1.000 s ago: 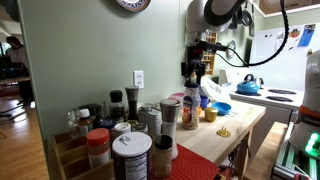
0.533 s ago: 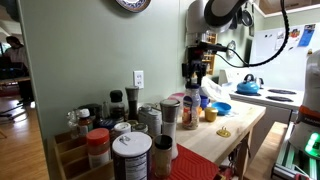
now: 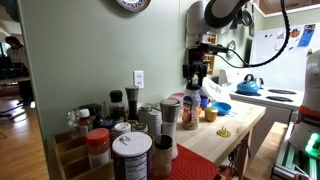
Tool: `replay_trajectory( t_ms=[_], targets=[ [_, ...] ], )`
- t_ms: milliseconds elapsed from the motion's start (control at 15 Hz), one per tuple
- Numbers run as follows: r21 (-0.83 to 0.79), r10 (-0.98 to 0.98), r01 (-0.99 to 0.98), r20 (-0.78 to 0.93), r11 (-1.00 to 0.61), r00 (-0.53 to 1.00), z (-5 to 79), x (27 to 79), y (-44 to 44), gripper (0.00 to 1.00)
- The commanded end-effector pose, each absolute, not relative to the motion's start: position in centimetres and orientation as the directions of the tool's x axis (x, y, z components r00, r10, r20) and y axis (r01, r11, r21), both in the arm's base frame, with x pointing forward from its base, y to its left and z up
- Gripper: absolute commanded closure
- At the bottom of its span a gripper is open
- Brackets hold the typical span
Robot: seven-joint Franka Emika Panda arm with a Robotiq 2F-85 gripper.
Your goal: Put the blue lid on the open container
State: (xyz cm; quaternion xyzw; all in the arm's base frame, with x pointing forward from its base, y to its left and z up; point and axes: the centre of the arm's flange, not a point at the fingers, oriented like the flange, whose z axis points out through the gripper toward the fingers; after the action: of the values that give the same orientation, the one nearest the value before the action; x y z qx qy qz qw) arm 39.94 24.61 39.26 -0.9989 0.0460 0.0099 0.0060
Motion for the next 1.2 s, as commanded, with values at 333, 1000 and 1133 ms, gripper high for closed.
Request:
replay_trajectory(
  t_ms=[333,1000,1133],
  targets=[
    [-0.033,-0.094,-0.094,-0.013,-0.995,0.996,39.15,39.65,24.36,0.55],
    [-0.035,-0.087,-0.088,-0.024,-0.996,0.996,39.07,39.60,24.70,0.55],
    [-0.032,-0.088,-0.089,-0.020,-0.996,0.996,39.09,39.60,24.73,0.55]
  ],
)
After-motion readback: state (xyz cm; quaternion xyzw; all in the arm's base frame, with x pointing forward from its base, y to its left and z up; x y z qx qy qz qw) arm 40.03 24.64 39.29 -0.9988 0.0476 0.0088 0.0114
